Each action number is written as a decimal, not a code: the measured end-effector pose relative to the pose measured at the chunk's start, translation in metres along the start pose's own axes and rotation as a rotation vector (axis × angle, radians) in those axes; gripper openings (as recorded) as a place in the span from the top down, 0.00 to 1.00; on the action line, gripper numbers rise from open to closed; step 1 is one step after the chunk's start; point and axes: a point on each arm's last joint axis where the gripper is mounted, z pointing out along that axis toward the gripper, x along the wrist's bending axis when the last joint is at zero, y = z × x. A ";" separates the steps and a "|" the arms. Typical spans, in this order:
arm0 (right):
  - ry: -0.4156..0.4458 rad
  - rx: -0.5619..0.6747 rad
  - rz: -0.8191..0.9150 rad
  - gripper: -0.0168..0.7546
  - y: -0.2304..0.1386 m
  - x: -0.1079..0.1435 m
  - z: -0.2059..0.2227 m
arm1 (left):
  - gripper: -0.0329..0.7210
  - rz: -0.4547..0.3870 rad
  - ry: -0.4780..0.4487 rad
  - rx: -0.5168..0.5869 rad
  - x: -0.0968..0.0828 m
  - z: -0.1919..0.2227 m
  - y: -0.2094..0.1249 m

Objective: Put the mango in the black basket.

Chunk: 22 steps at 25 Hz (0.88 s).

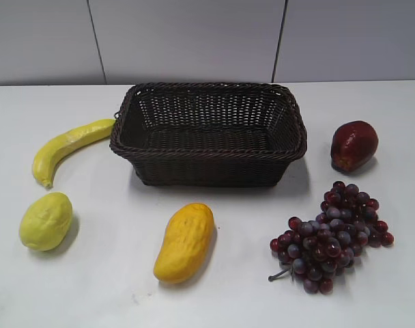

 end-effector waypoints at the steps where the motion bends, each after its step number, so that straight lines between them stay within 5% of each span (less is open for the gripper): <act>1: 0.000 0.000 0.000 0.22 0.000 0.000 0.000 | 0.13 0.000 0.000 0.000 0.000 0.000 0.000; 17: 0.000 0.000 0.000 0.22 0.000 0.000 0.000 | 0.16 0.000 0.001 -0.006 0.000 0.000 0.001; 22: 0.000 0.000 0.000 0.22 0.000 0.000 0.000 | 0.13 0.003 0.011 -0.108 0.003 -0.003 0.026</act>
